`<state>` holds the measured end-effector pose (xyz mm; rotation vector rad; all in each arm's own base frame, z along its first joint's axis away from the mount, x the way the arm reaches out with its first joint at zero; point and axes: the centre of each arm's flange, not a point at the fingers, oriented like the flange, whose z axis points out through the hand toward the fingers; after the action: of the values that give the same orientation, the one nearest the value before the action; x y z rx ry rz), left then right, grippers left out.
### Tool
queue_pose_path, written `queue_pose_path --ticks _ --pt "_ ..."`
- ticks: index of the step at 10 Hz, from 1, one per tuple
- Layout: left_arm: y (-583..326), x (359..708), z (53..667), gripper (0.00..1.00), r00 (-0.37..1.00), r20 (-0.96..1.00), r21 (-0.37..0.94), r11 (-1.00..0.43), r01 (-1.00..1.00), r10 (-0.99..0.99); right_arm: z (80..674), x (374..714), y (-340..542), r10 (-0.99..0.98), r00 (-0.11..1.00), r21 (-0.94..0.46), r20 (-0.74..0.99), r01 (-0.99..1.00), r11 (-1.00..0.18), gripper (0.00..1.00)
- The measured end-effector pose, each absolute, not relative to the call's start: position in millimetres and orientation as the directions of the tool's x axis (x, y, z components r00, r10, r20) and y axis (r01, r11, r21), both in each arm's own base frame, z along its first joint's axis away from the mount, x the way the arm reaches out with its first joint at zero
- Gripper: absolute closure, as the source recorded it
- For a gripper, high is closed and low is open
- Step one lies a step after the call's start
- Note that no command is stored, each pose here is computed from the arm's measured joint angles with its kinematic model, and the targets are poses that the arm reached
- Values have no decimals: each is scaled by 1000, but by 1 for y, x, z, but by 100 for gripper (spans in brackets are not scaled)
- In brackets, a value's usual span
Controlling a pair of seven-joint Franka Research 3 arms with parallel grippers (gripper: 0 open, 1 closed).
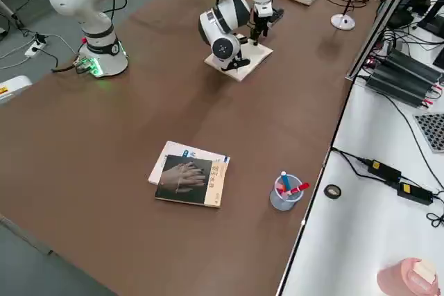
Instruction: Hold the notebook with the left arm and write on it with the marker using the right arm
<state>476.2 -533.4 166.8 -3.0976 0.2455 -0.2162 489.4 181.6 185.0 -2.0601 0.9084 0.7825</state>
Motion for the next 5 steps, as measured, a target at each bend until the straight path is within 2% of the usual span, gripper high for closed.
queue_pose_path --ticks 5 --pt "-533 476 167 0 978 136 -38 -987 -155 -159 177 486 180 -345 562 -374 -752 -794 -479 82"
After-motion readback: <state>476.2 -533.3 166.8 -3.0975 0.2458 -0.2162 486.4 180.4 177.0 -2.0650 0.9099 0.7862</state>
